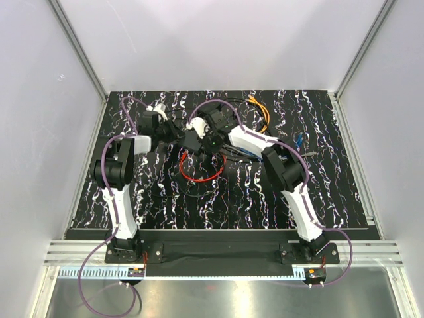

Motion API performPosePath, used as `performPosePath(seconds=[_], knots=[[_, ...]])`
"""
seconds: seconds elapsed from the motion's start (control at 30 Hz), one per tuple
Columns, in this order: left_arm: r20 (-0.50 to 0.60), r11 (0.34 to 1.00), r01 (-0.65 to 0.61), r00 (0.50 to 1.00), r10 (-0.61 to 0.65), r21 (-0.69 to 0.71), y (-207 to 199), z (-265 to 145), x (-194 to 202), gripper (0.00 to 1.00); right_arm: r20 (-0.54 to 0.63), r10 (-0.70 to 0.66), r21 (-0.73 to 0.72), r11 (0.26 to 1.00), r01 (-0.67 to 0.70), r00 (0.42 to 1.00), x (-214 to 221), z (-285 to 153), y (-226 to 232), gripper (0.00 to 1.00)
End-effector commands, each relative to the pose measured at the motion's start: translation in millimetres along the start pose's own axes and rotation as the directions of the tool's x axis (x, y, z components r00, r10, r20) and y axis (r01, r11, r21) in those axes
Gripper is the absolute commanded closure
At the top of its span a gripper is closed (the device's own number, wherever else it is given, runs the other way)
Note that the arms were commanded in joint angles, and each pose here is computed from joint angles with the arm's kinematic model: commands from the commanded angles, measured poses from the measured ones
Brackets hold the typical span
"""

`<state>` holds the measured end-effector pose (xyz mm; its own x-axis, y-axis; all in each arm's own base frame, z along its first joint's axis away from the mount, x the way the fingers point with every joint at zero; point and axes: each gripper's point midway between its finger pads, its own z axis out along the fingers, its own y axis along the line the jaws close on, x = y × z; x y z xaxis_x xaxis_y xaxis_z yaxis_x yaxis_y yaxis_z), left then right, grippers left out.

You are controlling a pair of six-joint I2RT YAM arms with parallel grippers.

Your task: Insert the plug into the switch port

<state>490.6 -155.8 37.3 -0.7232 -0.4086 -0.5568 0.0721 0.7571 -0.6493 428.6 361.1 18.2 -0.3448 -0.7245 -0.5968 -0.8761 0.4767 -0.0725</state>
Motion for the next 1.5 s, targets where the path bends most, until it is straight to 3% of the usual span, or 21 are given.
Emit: performPosePath(seconds=[0.0,0.13,0.3,0.33,0.53,0.57,0.63,0.7,0.73,0.77,0.83,0.9,1.03,1.07,1.13,1.2,1.23,1.3,1.33,1.4,1.47], knots=[[-0.540,0.956,0.203,0.839,-0.059,0.212,-89,-41,136,0.93,0.370,-0.160,0.039,0.987,0.156,0.915,-78,8,-16,1.00],[-0.482,0.961,0.161,0.876,-0.034,0.225,-81,-44,100,0.83,0.339,-0.183,0.012,0.982,0.190,0.923,-60,0,-32,1.00],[-0.406,0.955,0.069,0.912,0.057,0.290,-86,-51,57,0.69,0.292,-0.211,-0.056,0.970,0.237,0.933,-43,-2,-23,0.91],[-0.399,0.954,0.046,0.913,0.081,0.297,-86,-54,54,0.63,0.284,-0.202,-0.071,0.971,0.230,0.937,-40,-4,-21,0.86],[-0.313,0.936,-0.096,0.927,0.208,0.340,-100,-87,17,0.53,0.261,-0.134,-0.071,0.985,0.157,0.956,-41,-12,-22,0.67],[-0.288,0.922,-0.155,0.920,0.266,0.355,-95,-94,12,0.53,0.260,-0.130,-0.067,0.986,0.152,0.957,-43,-16,-22,0.58],[-0.303,0.911,-0.197,0.900,0.315,0.362,-97,-117,12,0.53,0.260,-0.116,-0.059,0.989,0.136,0.959,-46,-22,-23,0.51],[-0.279,0.860,-0.343,0.844,0.459,0.377,-90,-135,13,0.54,0.266,-0.101,-0.055,0.991,0.119,0.959,-52,-33,-24,0.41],[-0.337,0.864,-0.334,0.819,0.464,0.377,-85,-149,27,0.53,0.269,-0.095,-0.053,0.992,0.114,0.958,-53,-36,-25,0.37],[-0.320,0.805,-0.424,0.760,0.565,0.414,-78,-157,34,0.53,0.268,-0.089,-0.055,0.993,0.107,0.959,-55,-39,-24,0.35],[-0.351,0.788,-0.487,0.712,0.608,0.378,-66,-174,41,0.53,0.281,-0.072,-0.060,0.994,0.093,0.957,-62,-50,-24,0.30],[-0.353,0.782,-0.532,0.698,0.622,0.325,-49,-183,38,0.53,0.292,-0.052,-0.072,0.995,0.076,0.955,-69,-61,-20,0.26],[-0.335,0.805,-0.556,0.732,0.593,0.207,-27,-186,-7,0.51,0.309,0.021,-0.085,0.996,0.006,0.951,-76,-83,-26,0.24],[-0.363,0.806,-0.554,0.722,0.589,0.208,-17,-179,-9,0.51,0.324,0.057,-0.089,0.996,-0.029,0.945,-82,-92,-31,0.23],[-0.347,0.729,-0.652,0.648,0.678,0.208,-18,-178,-38,0.48,0.338,0.107,-0.107,0.991,-0.075,0.935,-85,-104,-36,0.16],[-0.334,0.699,-0.685,0.621,0.709,0.208,-11,-162,-53,0.43,0.361,0.182,-0.122,0.982,-0.146,0.915,-86,-121,-51,0.10],[-0.288,0.643,-0.731,0.581,0.762,0.228,-20,-159,-71,0.43,0.359,0.205,-0.124,0.977,-0.172,0.910,-84,-125,-57,0.07],[-0.323,0.657,-0.653,0.572,0.754,0.376,-25,-156,-49,0.44,0.357,0.242,-0.118,0.970,-0.214,0.902,-78,-137,-72,0.07],[-0.273,0.585,-0.687,0.518,0.811,0.431,-36,-154,-55,0.44,0.332,0.259,-0.122,0.965,-0.231,0.907,-69,-139,-74,0.07],[-0.295,0.577,-0.640,0.500,0.814,0.507,-41,-159,-30,0.45,0.323,0.269,-0.118,0.963,-0.244,0.907,-60,-150,-80,0.07],[-0.298,0.505,-0.629,0.411,0.861,0.591,-47,-171,13,0.45,0.300,0.282,-0.119,0.959,-0.258,0.911,-49,-160,-78,0.08]])
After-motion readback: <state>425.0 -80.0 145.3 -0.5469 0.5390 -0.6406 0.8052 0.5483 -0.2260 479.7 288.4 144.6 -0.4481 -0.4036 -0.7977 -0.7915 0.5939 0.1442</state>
